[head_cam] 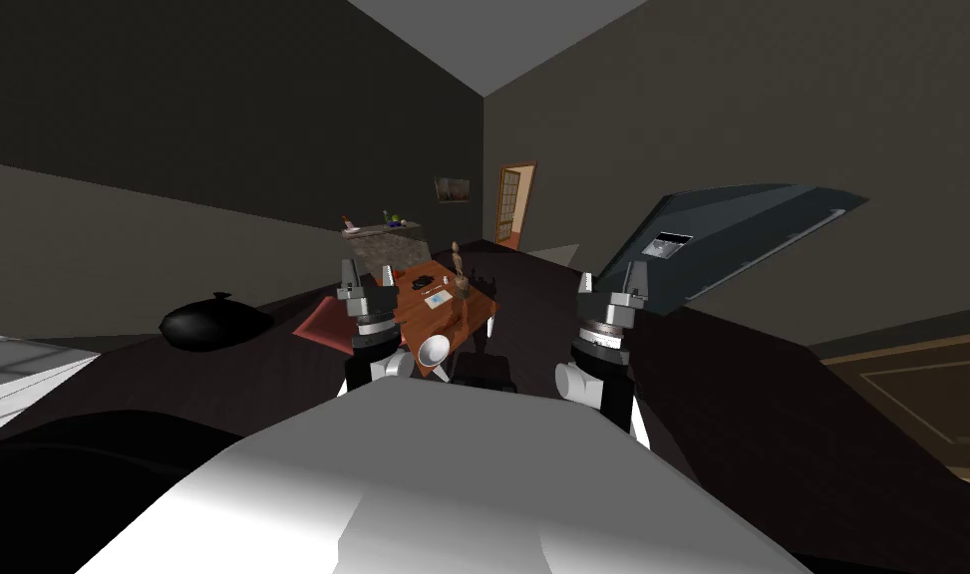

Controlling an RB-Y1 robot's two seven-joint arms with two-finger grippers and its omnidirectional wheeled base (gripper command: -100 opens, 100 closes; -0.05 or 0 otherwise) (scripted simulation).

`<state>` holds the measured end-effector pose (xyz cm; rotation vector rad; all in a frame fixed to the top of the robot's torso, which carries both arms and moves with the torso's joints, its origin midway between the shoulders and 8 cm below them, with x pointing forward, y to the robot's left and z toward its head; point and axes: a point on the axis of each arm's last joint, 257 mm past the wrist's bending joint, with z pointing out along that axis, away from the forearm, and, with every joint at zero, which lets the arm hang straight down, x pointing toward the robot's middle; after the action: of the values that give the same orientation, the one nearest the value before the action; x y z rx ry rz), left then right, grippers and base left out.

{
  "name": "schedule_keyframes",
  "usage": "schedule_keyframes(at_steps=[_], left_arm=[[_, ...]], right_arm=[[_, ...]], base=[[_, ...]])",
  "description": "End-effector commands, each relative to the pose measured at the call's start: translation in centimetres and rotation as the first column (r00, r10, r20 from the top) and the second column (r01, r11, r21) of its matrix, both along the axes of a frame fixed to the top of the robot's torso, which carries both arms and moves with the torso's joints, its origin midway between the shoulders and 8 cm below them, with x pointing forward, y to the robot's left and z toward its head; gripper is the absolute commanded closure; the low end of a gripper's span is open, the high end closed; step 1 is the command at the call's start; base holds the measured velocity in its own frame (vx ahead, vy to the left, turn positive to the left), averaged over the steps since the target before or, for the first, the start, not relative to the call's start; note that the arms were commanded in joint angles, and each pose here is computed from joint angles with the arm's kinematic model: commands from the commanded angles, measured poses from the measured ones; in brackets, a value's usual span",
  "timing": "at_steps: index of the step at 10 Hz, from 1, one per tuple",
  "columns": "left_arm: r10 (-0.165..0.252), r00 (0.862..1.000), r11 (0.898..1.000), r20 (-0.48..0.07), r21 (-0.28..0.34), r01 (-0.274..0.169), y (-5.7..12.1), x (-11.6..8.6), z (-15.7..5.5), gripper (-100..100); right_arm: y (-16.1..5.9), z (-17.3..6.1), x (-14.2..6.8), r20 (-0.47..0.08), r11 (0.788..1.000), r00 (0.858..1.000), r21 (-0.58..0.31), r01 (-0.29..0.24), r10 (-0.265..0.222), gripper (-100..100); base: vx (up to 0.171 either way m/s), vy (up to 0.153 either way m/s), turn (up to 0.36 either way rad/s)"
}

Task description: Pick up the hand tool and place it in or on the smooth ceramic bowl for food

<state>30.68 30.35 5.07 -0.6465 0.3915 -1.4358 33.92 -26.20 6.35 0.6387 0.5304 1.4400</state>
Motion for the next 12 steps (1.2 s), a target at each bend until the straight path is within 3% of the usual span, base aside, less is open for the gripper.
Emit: schedule_keyframes(at_steps=[1,4,6,9,10,11,12], left_arm=[[-0.020,0.999,0.999,-0.027,0.025,0.021,-0.3,0.5,-0.6,-100],[-0.060,0.991,0.996,-0.116,0.055,0.067,-0.4,1.9,-3.1,-100],[-0.079,0.978,0.995,-0.194,0.049,0.090,0.1,3.0,-5.6,-100],[-0.102,0.941,0.994,-0.322,0.003,0.108,1.7,4.8,-10.1,-100],[-0.107,0.922,0.994,-0.372,-0.022,0.107,2.6,5.4,-12.2,-100],[-0.107,0.922,0.994,-0.373,-0.023,0.106,2.6,5.4,-12.2,-100],[-0.114,0.901,0.994,-0.419,-0.050,0.102,3.5,5.9,-14.2,-100]], right_arm=[[0.0,0.0,0.0,0.000,1.000,1.000,0.000,0.000,0.000,0],[0.0,0.0,0.0,0.000,1.000,1.000,0.000,0.000,0.000,0],[0.0,0.0,0.0,0.000,1.000,1.000,0.000,0.000,0.000,0],[0.0,0.0,0.0,0.000,1.000,1.000,0.000,0.000,0.000,0],[0.0,0.0,0.0,0.000,1.000,1.000,0.000,0.000,0.000,0],[0.0,0.0,0.0,0.000,1.000,1.000,0.000,0.000,0.000,0],[0.0,0.0,0.0,0.000,1.000,1.000,0.000,0.000,0.000,0]], base=[[-0.002,0.001,-0.039],[-0.002,0.012,-0.086],[0.001,0.022,-0.118],[0.002,0.018,-0.158],[0.001,0.004,-0.185],[0.000,0.002,-0.080],[0.001,-0.006,-0.138]])
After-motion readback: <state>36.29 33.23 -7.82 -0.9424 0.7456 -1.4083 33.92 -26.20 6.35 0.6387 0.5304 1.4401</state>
